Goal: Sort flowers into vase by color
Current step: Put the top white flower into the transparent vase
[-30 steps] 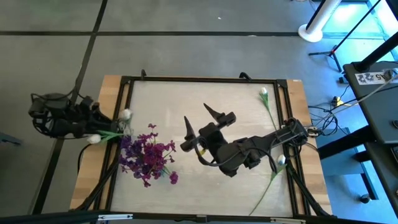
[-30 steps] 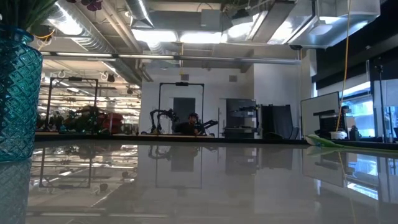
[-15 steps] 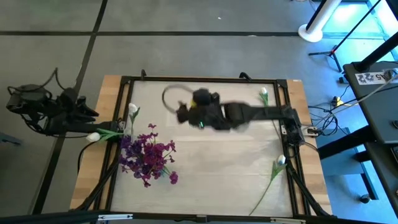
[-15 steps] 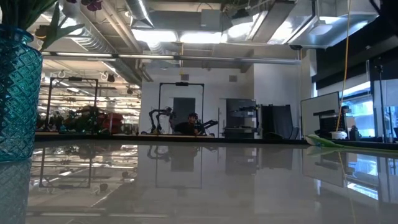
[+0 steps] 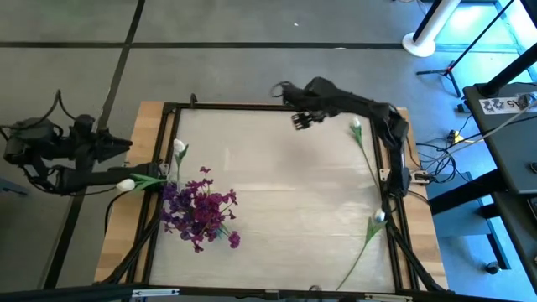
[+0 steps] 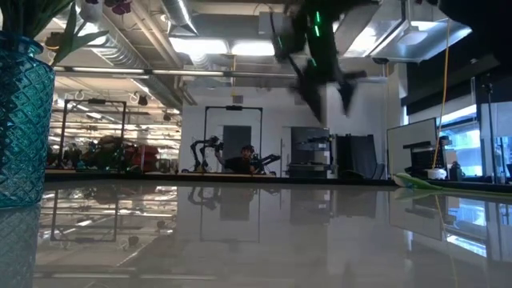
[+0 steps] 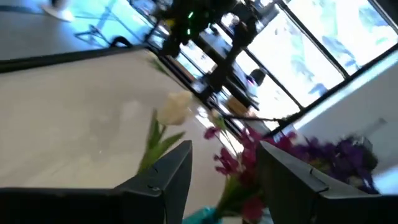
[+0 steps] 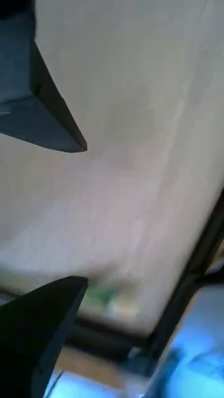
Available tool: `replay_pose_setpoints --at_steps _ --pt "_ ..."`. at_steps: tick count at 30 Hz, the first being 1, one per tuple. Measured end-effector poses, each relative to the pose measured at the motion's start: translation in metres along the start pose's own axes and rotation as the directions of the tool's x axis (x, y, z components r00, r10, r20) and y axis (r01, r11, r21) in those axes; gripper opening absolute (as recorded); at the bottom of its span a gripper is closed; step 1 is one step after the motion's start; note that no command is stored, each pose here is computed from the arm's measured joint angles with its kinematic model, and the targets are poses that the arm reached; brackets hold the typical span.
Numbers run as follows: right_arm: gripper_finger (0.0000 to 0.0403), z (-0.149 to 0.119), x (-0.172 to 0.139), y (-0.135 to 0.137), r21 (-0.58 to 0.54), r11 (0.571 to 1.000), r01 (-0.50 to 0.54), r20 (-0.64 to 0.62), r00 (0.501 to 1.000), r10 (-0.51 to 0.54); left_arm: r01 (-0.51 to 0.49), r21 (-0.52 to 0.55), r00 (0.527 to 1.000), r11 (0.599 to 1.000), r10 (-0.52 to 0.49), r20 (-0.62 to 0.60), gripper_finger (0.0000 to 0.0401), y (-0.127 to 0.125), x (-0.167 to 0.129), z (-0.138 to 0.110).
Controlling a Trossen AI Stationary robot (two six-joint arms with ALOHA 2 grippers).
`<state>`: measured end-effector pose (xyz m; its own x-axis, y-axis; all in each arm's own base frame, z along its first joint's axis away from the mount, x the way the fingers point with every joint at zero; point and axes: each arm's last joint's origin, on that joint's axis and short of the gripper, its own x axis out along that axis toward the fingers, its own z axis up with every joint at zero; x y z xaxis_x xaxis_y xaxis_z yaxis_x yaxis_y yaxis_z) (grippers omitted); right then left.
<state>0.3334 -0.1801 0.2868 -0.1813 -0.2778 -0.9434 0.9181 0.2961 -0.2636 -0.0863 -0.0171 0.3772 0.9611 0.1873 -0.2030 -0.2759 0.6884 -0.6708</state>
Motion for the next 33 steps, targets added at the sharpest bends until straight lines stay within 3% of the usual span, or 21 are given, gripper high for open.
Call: replay_pose_setpoints --at_steps 4,8,16,20,25,33 --pt "0.0342 0.01 0.054 -0.027 -0.032 0.997 0.075 -0.129 0.989 -0.079 -0.057 -0.02 0.997 0.998 0.058 0.05 0.0172 -0.004 0.001 -0.004" --pt "0.0342 0.007 0.096 -0.057 0.008 0.999 0.037 -0.201 0.979 -0.035 -0.128 -0.037 0.985 0.991 0.132 0.116 0.0172 -0.006 0.001 -0.006" --pt "0.0332 -0.033 0.141 -0.111 0.139 0.99 0.005 -0.277 0.96 0.034 -0.206 -0.049 0.973 0.977 0.21 0.095 0.0172 -0.001 0.018 -0.012" --pt "0.0291 -0.042 0.163 -0.129 0.224 0.974 -0.025 -0.295 0.951 0.092 -0.3 -0.038 0.951 0.953 0.302 0.065 0.0172 0.011 0.042 -0.016" --pt "0.0221 -0.041 0.176 -0.147 0.347 0.934 0.089 -0.272 0.962 0.009 -0.272 -0.013 0.958 0.962 0.271 0.096 0.0172 0.015 0.065 -0.012" --pt "0.0132 -0.032 0.181 -0.147 0.465 0.878 0.113 -0.197 0.98 -0.021 -0.31 0.014 0.95 0.951 0.309 0.054 0.0165 0.012 0.085 -0.005"
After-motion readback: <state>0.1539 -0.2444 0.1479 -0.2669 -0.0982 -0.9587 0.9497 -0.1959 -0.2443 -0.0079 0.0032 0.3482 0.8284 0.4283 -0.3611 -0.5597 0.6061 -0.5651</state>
